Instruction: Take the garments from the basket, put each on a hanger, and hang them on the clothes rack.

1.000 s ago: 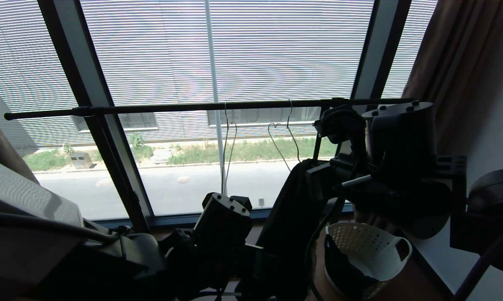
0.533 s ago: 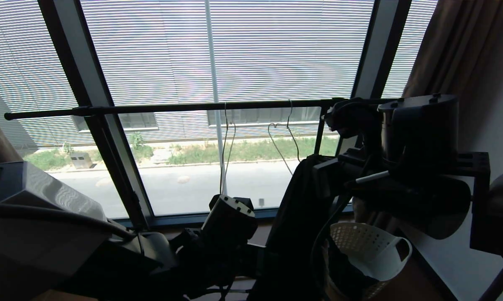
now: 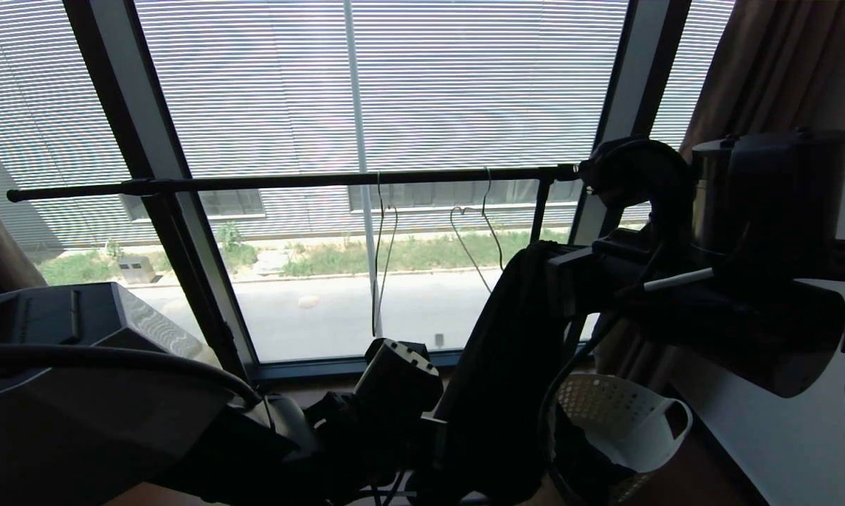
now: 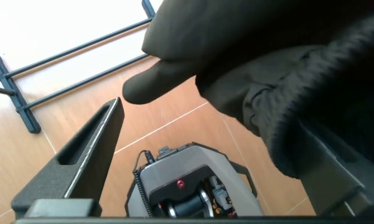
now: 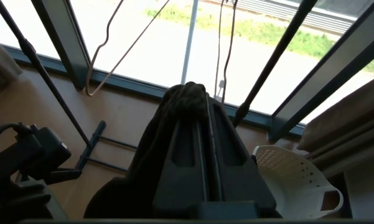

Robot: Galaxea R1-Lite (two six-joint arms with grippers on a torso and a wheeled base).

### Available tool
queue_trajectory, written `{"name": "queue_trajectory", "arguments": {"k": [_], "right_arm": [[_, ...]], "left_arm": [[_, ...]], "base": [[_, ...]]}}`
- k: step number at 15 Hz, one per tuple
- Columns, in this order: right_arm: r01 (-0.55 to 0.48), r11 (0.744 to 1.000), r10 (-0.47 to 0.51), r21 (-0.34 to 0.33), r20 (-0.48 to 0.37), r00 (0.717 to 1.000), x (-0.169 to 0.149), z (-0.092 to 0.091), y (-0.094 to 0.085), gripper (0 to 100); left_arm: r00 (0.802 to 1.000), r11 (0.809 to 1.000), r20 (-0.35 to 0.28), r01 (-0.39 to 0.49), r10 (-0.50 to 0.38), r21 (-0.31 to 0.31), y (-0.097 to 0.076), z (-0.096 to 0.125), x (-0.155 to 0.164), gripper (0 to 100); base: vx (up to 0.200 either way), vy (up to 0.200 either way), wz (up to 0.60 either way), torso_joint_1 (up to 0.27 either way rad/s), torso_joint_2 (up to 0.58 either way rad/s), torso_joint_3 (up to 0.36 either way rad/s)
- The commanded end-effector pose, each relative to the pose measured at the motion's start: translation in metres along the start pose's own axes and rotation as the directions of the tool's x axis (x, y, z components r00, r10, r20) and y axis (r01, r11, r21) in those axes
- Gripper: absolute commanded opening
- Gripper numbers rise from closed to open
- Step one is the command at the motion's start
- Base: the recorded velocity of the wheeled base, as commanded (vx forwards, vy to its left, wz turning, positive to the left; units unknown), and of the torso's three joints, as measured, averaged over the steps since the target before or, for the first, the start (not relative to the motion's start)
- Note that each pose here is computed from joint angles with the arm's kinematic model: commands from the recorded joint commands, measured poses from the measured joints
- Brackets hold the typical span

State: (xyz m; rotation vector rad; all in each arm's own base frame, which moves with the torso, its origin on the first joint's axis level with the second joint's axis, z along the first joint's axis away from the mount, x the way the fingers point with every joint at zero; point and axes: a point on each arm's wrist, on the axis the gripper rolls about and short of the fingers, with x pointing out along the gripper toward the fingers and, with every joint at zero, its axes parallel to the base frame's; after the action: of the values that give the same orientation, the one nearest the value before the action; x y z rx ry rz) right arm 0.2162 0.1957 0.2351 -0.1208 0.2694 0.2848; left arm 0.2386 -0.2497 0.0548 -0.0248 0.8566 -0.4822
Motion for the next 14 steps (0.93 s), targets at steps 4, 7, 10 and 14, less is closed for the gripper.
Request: {"name": "queue_trajectory", "arguments": {"k": [4,7,10,14], "right_arm": [[0.039,0.999,-0.039,0.015,0.006,0.999,0.003,0.003,-0.012,0],[0.099,0.995,-0.099,0.02,-0.014,0.995,0.016,0.0,-0.024,0],[0.121,0.993,-0.121,0.014,-0.019,0.992,0.017,0.0,-0.03,0],[0.186,0.982,-0.188,-0.036,-0.063,0.98,0.002,-0.023,-0.029,0]], "left_arm": [[1.0,1.0,0.007,-0.004,0.004,-0.001,0.002,-0.001,-0.01,0],[0.998,1.0,0.058,-0.017,0.017,-0.008,0.008,0.0,-0.042,0],[0.995,0.999,0.094,-0.027,0.03,-0.027,0.02,0.002,-0.065,0],[0.987,0.996,0.157,-0.056,0.044,0.074,0.033,0.014,-0.083,0]], "base": [[0.0,0.0,0.0,0.0,0.0,0.0],[0.0,0.0,0.0,0.0,0.0,0.0],[0.0,0.0,0.0,0.0,0.0,0.0],[0.0,0.0,0.0,0.0,0.0,0.0]]}}
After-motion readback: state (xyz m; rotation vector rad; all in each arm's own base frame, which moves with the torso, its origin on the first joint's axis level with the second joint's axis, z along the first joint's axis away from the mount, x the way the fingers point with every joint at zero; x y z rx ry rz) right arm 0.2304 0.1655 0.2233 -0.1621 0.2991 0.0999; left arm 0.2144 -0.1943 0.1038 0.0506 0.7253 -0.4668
